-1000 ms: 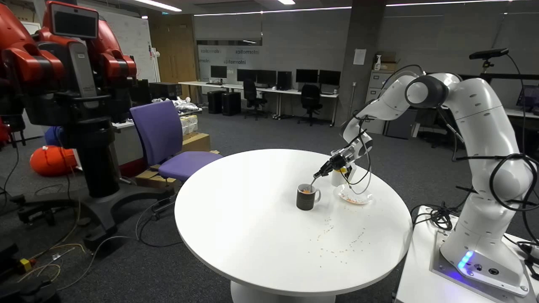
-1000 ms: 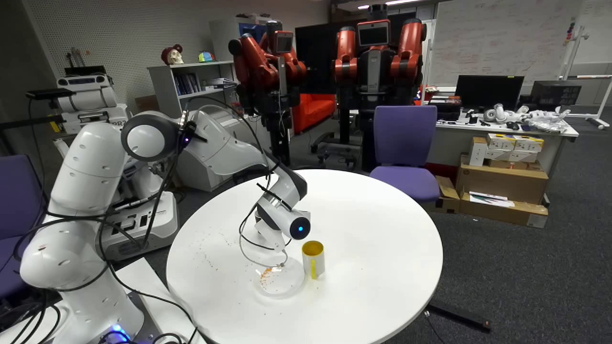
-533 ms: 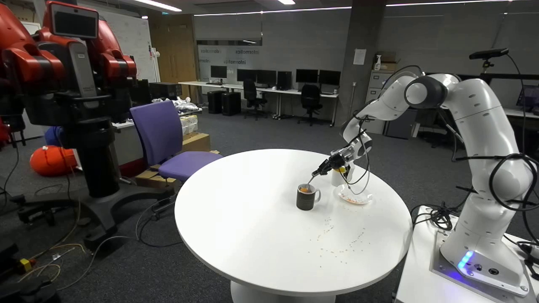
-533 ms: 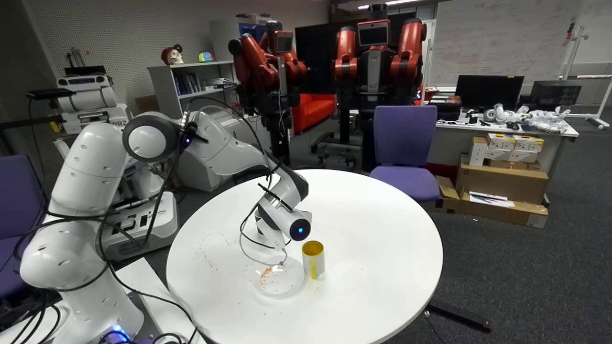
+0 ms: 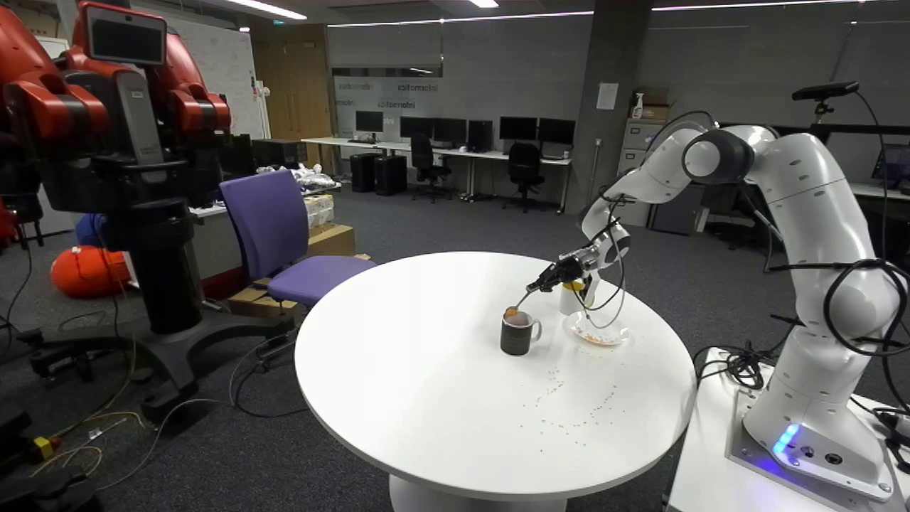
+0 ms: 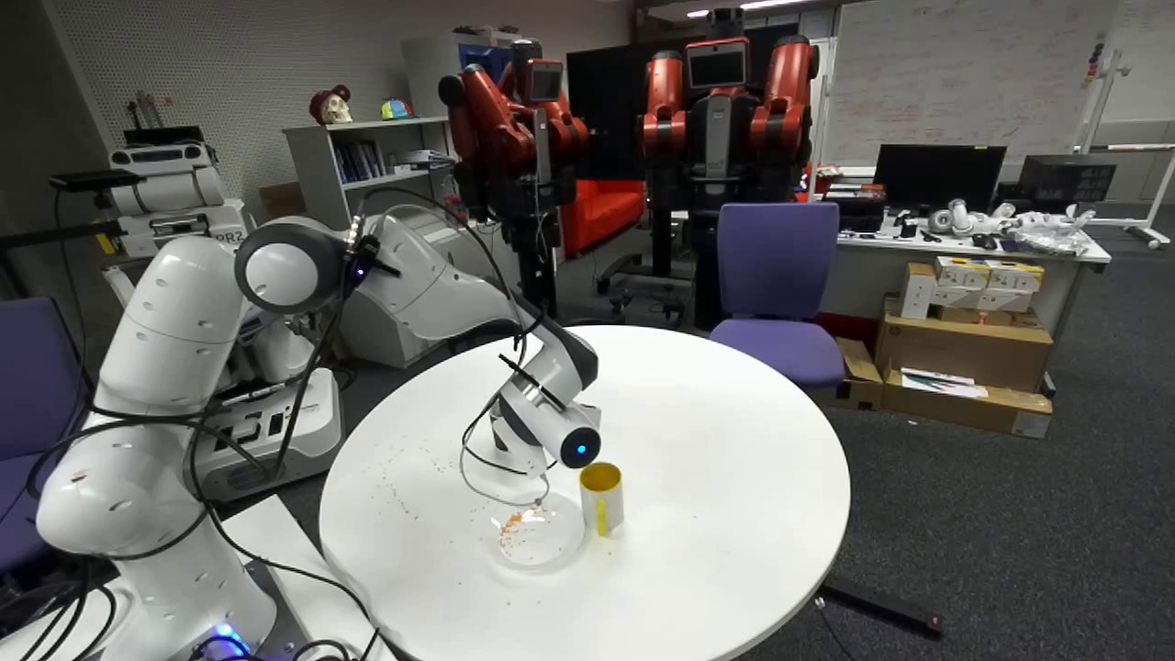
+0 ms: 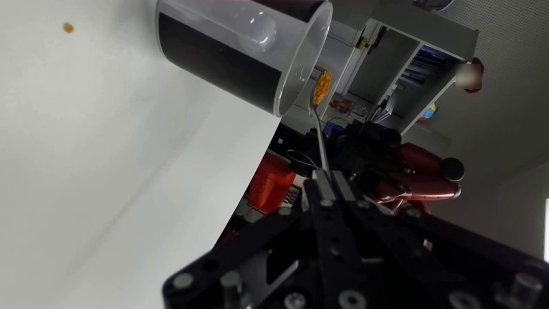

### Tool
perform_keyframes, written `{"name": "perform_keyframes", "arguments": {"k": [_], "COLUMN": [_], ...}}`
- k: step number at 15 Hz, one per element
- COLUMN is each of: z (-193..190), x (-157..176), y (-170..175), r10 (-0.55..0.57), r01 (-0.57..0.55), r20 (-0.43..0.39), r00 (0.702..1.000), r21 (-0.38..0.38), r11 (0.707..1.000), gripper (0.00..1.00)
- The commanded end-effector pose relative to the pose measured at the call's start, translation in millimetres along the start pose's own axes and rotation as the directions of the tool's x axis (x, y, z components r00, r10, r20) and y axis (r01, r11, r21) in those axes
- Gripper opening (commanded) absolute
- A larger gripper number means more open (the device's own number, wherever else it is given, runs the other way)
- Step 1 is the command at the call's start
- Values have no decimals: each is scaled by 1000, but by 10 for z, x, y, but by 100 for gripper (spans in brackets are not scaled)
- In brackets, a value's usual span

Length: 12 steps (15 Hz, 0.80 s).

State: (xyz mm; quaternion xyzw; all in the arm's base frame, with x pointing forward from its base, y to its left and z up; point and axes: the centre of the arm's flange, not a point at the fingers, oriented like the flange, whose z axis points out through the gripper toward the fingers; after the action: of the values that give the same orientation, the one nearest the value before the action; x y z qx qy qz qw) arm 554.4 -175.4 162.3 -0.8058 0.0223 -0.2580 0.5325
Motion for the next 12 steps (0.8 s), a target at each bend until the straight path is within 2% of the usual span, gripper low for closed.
{"name": "perform_keyframes", "arguments": {"k": [1,12], "z": [-81,-222], "x": [111,136], "y": [-17,-242], "r10": [31,60], "r01": [-29,-59], "r20": [-17,-15], "r00": [999,998], "r21": [60,55], "r11": [998,997], "gripper": [1,1]}}
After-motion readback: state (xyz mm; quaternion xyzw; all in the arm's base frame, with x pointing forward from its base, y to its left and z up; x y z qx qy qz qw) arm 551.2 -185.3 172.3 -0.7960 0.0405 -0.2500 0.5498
